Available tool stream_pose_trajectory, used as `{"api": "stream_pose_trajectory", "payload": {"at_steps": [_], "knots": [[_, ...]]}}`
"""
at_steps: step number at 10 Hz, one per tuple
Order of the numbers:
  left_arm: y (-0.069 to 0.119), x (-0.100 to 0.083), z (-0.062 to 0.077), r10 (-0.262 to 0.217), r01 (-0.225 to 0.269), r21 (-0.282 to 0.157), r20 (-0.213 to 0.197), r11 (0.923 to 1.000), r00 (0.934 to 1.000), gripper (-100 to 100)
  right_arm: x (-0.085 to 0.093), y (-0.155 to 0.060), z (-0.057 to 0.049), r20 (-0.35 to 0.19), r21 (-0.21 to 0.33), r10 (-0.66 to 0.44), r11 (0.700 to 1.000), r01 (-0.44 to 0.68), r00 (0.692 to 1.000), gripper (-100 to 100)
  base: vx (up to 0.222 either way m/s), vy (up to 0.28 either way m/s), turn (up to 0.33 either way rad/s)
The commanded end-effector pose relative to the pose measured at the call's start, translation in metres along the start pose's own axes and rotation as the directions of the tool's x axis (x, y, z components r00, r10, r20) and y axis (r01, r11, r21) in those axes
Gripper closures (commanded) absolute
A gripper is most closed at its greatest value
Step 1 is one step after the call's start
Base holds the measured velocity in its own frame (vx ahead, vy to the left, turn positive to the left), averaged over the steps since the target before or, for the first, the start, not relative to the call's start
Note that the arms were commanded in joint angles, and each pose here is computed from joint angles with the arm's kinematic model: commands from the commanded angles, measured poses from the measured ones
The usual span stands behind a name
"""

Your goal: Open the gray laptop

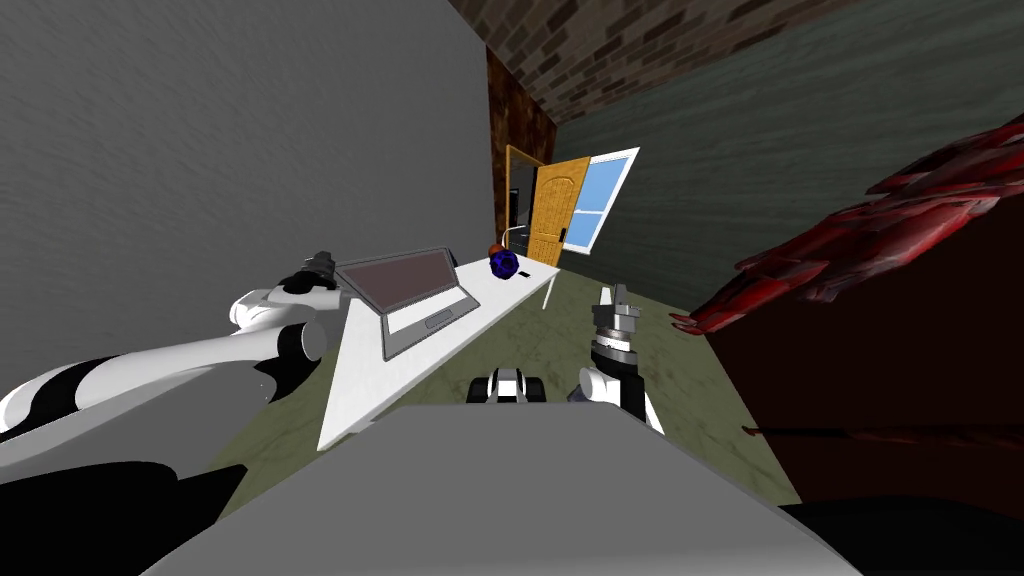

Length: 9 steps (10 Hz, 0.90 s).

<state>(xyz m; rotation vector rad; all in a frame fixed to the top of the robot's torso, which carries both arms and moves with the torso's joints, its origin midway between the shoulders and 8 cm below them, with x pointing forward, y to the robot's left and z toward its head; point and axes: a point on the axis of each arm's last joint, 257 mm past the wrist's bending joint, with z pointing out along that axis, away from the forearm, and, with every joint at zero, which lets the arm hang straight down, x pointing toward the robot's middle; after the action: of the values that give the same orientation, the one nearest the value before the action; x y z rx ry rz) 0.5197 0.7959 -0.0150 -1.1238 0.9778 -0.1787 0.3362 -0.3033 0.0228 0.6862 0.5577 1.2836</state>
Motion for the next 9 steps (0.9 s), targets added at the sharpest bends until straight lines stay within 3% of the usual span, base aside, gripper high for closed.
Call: {"api": "stream_pose_trajectory", "payload": {"at_steps": [1, 3, 5, 6, 9], "knots": [[0.007, -0.008, -0.001, 0.003, -0.003, -0.019, 0.021, 0.9998, 0.9998, -100, 0.0, 0.0, 0.0, 0.0, 0.0, 0.0, 1.0, 0.0, 1.0, 0, -0.034, 0.033, -0.095], [0.015, -0.019, -0.001, 0.005, -0.004, -0.04, 0.044, 0.9992, 0.999, -100, 0.0, 0.0, 0.0, 0.0, 0.0, 0.0, 1.0, 0.0, 1.0, 0, -0.049, 0.047, -0.169], [0.014, -0.018, -0.001, 0.007, -0.006, -0.035, 0.042, 0.9994, 0.9991, -100, 0.0, 0.0, 0.0, 0.0, 0.0, 0.0, 1.0, 0.0, 1.0, 0, -0.025, 0.023, -0.03], [0.007, -0.009, -0.001, 0.001, -0.001, -0.019, 0.022, 0.9998, 0.9998, 100, 0.0, 0.0, 0.0, 0.0, 0.0, 0.0, 1.0, 0.0, 1.0, 0, 0.046, -0.031, 0.235], [0.0, 0.004, 0.0, 0.0, 0.0, 0.001, -0.004, 1.0, 1.0, 100, 0.0, 0.0, 0.0, 0.0, 0.0, 0.0, 1.0, 0.0, 1.0, 0, 0.058, -0.056, 0.147]]}}
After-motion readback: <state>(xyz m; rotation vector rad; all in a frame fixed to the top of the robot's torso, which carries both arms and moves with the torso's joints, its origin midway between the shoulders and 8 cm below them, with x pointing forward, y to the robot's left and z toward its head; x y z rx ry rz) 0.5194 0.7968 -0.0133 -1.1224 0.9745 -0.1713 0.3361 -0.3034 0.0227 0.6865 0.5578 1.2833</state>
